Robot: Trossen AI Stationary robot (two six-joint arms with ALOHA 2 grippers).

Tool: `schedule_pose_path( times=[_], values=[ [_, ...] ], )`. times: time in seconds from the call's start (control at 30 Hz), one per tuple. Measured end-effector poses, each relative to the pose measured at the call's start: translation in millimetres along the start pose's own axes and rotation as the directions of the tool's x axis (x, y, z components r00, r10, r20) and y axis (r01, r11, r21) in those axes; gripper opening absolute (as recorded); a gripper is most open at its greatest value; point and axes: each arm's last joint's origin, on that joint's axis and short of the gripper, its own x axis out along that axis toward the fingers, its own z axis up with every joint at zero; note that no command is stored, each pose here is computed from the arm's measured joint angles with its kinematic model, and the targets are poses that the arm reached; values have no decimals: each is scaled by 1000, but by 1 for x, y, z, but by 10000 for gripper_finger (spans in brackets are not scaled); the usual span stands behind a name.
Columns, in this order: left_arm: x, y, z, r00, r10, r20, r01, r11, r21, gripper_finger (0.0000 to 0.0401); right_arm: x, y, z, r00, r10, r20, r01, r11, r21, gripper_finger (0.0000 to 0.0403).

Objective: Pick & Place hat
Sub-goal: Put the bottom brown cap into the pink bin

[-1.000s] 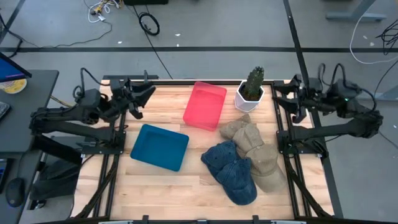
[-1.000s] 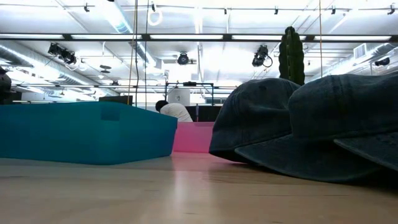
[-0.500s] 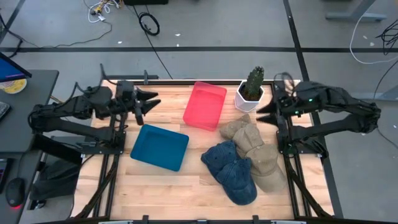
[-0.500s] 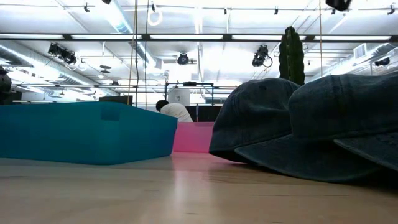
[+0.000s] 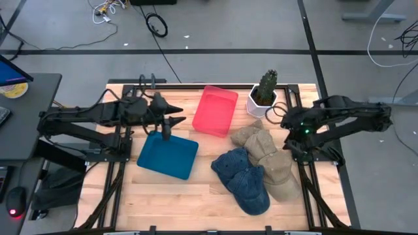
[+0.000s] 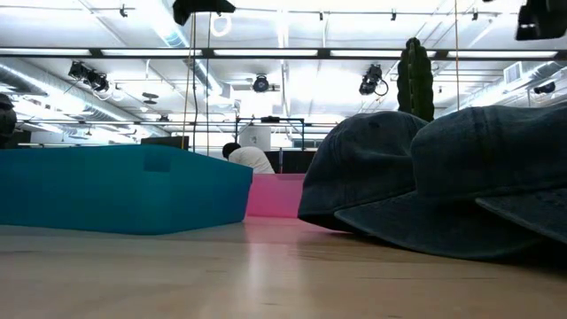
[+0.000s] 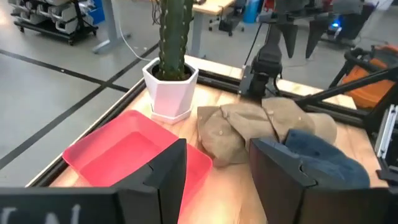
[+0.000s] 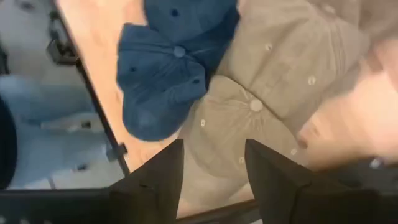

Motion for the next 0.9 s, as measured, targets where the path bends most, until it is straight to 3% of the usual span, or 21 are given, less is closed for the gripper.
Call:
schedule_pose_path(
  times=[0.1,0.17,0.3,0.53,0.9],
  values=[
    [4,-1,-2,1000,3,-13,-3,1000,4,177,17,1,-3,998,-28,-55,41,968,246,163],
    [5,-1,-2,1000,3,-14,-3,1000,6,177,33,2,-7,992,-8,-125,50,939,340,160],
    [6,1,0,1000,10,0,-10,1000,1,177,66,1,-20,962,34,-271,71,927,368,159],
    [7,7,1,999,36,4,-36,999,-12,177,108,-2,-38,934,43,-355,128,887,444,176],
    [7,7,1,999,36,4,-36,999,-12,177,126,-6,-54,915,1,-404,204,863,463,171]
  ],
)
